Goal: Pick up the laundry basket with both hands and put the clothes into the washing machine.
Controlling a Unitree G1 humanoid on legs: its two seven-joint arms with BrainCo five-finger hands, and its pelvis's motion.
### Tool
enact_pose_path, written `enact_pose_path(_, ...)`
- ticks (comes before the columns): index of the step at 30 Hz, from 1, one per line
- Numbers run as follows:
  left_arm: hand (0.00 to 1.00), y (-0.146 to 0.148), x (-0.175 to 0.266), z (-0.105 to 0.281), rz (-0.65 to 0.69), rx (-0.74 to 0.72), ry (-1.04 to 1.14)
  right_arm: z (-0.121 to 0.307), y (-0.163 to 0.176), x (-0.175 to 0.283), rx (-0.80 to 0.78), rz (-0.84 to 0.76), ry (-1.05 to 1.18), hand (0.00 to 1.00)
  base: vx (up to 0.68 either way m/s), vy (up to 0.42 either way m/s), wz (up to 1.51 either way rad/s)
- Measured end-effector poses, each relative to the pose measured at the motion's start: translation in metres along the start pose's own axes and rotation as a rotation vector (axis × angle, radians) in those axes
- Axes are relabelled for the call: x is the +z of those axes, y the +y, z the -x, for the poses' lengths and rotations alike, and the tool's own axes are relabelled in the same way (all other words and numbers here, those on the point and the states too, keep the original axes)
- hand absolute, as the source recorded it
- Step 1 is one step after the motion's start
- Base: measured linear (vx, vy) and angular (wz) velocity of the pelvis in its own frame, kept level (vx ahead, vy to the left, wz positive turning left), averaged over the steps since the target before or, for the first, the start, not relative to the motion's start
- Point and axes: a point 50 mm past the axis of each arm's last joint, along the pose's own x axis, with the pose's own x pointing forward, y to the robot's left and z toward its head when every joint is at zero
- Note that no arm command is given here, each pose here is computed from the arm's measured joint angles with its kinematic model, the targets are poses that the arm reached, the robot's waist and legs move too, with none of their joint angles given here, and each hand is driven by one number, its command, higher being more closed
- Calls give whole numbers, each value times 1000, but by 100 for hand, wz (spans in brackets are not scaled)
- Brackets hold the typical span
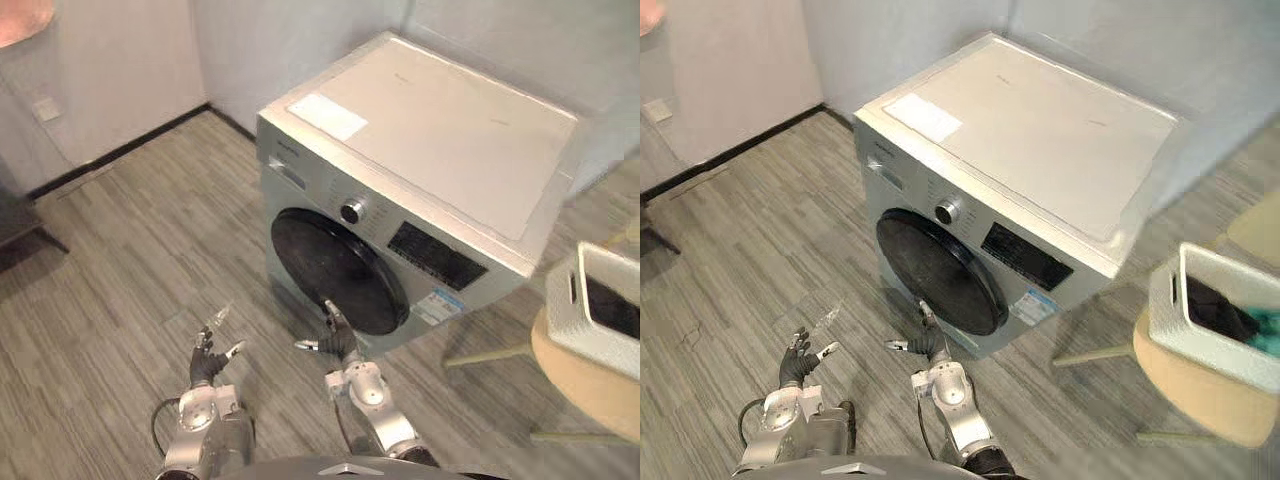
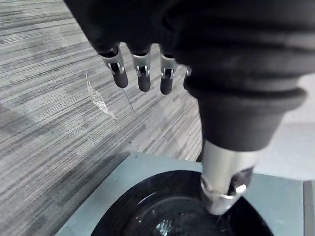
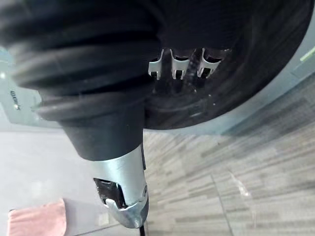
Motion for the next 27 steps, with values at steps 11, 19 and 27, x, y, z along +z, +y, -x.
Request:
enact_pose_path(11, 0, -11, 11, -4, -115, -119, -52, 6, -18, 72, -115, 187, -321, 0, -1, 32, -56)
enact_pose_path(19, 0, -16, -3, 3, -137, -154, -5, 26, -33, 73, -183, 163, -347, 0, -28, -64, 7)
enact_pose_path(27, 0, -18, -6, 5, -142, -179, 5, 12, -53, 71, -231, 156, -324, 0, 8, -10, 21)
